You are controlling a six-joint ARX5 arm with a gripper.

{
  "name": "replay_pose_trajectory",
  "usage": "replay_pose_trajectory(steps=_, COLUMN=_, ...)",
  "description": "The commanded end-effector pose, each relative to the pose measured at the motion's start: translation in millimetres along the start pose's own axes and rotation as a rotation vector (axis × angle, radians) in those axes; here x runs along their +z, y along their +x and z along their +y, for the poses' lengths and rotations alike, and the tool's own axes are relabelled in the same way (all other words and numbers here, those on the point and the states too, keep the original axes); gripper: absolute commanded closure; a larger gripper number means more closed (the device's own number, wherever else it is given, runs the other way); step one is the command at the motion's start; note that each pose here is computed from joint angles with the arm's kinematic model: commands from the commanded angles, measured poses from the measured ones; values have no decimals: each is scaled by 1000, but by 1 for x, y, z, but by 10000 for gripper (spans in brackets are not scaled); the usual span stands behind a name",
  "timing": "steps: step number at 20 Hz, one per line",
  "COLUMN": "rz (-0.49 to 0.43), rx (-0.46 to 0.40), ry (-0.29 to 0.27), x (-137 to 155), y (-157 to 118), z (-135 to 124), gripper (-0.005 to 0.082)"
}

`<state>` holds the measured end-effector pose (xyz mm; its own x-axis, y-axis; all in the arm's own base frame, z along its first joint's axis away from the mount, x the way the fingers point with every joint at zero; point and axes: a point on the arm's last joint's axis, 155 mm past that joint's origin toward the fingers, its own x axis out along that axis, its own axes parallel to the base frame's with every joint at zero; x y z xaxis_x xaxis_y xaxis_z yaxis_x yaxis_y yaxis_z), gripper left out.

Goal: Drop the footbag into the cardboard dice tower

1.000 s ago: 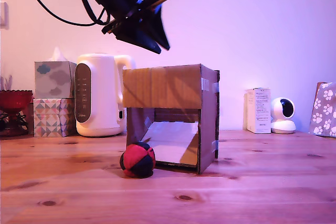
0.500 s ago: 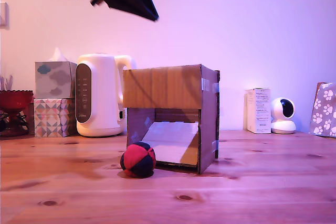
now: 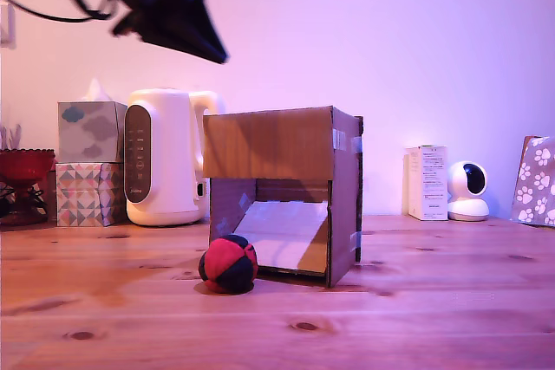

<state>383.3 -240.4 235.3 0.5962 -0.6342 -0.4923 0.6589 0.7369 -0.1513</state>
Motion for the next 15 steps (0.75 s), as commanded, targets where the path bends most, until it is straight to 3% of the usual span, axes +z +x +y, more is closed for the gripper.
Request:
replay_pose_trajectory(steps=1, rz=2, rx=15, ry=-8, x=-16, y=-3, z=7, gripper=793)
replay_pose_trajectory(steps=9, rz=-99, rx=138, ry=-104, x=-76, y=-47, z=46, gripper=793)
replay_pose_trajectory(steps=15, rz=-192, rx=228, ry=-174, x=-118, y=-93, z=54, gripper=793)
